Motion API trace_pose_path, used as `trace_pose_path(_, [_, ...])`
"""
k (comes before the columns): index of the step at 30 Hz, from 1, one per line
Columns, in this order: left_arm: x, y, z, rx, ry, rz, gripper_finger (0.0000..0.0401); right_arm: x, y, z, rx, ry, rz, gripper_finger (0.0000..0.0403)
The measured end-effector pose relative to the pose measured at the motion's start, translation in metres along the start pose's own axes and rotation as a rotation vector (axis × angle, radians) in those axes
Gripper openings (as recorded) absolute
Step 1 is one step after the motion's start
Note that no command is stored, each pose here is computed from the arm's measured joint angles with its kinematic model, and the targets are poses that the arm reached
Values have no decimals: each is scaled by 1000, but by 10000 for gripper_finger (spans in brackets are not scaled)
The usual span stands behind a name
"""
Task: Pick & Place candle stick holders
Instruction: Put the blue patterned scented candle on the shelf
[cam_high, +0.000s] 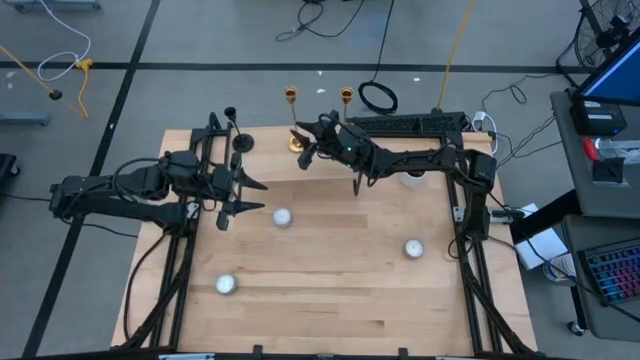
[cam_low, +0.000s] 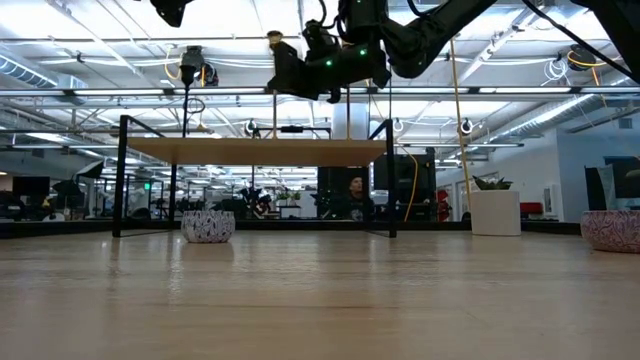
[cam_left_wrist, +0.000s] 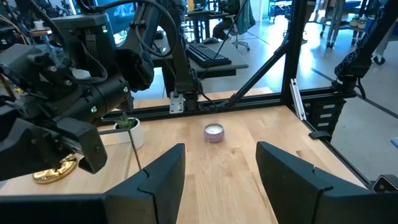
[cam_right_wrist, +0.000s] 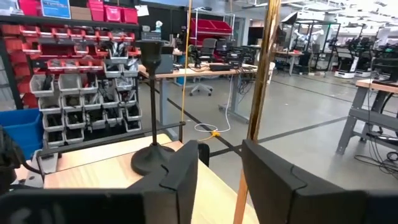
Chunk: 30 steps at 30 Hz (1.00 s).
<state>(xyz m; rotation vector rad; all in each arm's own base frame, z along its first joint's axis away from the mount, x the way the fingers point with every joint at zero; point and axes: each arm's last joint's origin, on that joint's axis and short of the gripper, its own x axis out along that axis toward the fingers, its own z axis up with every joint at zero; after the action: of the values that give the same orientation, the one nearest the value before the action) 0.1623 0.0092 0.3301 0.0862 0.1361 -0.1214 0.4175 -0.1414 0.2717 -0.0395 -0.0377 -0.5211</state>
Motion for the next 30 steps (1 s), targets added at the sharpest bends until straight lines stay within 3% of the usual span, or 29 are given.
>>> trace_pose_path(7, [1, 1, -1, 0, 14, 49, 205, 0, 0, -1, -2, 9, 0, 135])
trace_pose_path(17, [0, 3, -4, -10, 47, 109, 205, -1, 3, -5, -15, 49, 8, 108])
trace_pose_path(25, [0, 2, -10, -48, 106, 104, 205, -8, 30, -3, -107, 56, 64, 120])
trace_pose_path(30, [-1, -1, -20, -112, 211, 90, 205, -15, 45, -9, -167, 137, -23, 130])
